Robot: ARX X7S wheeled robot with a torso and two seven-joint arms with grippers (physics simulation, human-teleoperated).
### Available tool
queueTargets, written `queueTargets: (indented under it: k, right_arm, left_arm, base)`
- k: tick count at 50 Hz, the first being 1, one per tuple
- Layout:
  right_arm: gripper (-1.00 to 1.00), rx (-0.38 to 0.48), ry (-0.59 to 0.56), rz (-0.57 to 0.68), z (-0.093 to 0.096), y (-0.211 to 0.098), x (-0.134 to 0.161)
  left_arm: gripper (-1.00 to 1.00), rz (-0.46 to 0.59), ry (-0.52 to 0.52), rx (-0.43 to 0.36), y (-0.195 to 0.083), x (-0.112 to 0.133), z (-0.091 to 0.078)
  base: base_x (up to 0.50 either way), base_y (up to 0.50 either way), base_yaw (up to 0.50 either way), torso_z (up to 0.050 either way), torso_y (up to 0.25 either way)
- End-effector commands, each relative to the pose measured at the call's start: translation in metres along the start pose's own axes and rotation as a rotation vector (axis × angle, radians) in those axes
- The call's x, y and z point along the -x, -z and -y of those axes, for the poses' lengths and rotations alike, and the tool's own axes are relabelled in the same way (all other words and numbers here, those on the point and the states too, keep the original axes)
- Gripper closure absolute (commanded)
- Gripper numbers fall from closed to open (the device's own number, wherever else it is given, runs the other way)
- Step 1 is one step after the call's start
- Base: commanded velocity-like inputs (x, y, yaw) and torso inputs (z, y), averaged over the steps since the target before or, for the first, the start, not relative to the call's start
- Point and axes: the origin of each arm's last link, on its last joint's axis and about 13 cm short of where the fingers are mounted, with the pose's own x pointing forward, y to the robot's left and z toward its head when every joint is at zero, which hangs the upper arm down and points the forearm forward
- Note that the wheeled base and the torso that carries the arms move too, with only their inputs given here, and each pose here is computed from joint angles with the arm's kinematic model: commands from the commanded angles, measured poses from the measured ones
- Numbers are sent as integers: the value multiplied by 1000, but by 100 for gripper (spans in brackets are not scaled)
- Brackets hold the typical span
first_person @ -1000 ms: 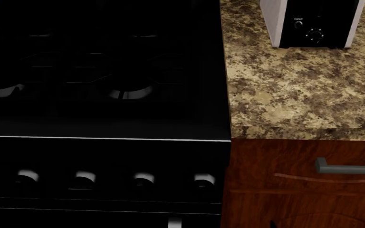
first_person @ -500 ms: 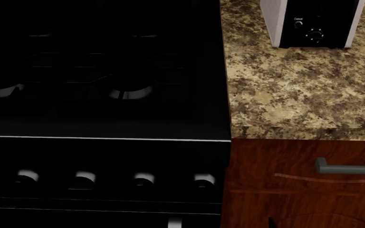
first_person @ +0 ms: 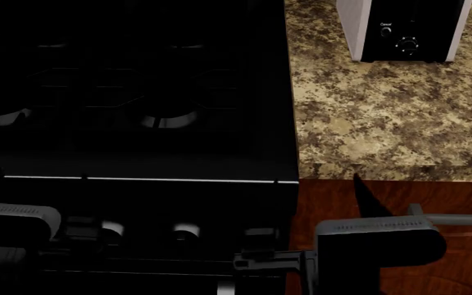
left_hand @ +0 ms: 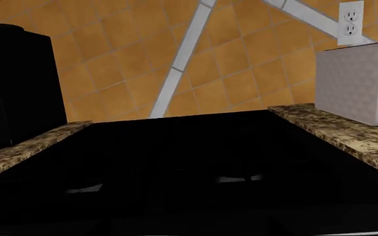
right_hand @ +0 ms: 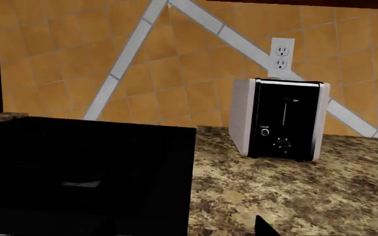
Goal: Press the start button on the microwave
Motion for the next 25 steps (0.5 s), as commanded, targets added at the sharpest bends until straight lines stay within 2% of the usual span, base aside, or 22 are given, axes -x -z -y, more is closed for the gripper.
queueTargets:
  k: [1,15,25]
  right_arm:
    - [-100,19,-28,88,7,-64,-31]
    - [-100,-10,-23,99,8,-71,-39]
    - [-100,-12,-18,115,12,-81,-40]
  left_arm:
    - [-100,69,5,10,-65,-34,-7]
    - [-100,73,-32,23,-74,-41,-14]
    - [-100,76,-52,10,-84,-46,-27]
  base:
    - [0,0,0,0,0]
    - [0,0,0,0,0]
    - [0,0,0,0,0]
